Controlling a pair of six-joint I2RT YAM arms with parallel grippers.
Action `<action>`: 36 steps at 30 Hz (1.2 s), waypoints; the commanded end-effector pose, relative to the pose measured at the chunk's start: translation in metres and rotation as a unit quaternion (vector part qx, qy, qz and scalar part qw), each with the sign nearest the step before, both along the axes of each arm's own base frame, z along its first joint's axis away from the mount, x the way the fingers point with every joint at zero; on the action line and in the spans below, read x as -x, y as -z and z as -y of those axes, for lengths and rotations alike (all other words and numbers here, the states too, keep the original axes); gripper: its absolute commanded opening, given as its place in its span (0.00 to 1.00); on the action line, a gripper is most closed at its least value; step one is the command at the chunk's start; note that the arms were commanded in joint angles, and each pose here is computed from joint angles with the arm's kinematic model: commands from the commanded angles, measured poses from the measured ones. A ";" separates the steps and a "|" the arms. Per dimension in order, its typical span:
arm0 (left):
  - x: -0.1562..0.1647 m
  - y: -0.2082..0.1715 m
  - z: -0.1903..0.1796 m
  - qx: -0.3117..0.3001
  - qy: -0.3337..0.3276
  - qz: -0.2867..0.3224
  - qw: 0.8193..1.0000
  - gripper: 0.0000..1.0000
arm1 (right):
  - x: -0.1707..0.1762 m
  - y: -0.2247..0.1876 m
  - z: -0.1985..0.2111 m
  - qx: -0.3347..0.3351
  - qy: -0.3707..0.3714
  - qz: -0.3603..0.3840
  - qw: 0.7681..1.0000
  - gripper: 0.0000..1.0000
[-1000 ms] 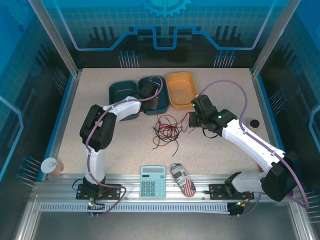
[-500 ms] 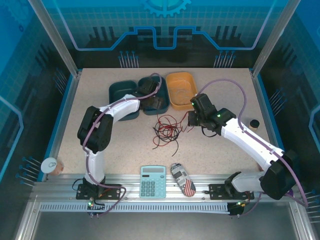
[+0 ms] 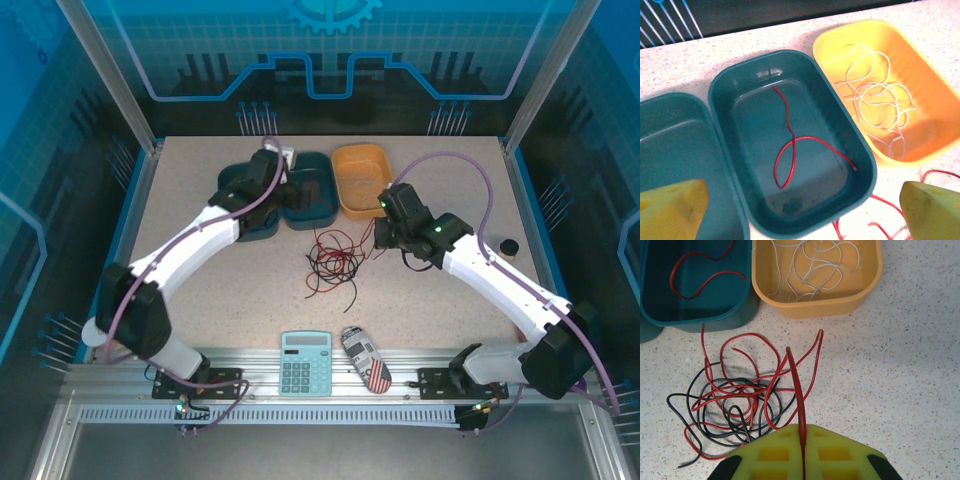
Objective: Untangle the cables
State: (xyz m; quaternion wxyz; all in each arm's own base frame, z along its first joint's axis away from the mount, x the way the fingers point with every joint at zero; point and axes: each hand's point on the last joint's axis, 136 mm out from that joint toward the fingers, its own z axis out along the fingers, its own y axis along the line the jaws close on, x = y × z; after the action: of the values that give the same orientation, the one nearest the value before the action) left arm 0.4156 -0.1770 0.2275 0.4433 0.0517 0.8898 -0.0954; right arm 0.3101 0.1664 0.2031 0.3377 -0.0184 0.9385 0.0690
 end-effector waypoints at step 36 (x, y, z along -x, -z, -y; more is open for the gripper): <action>0.136 -0.009 0.012 0.244 0.136 0.069 0.958 0.99 | 0.042 -0.254 -0.045 -0.084 -0.194 0.230 0.950 0.06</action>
State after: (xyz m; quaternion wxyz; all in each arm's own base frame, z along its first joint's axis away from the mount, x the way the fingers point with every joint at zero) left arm 0.2759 -0.1742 0.1968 0.4517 0.0241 0.8256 -0.3373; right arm 0.2770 0.1997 0.4547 0.5386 -0.1492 0.8069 0.1913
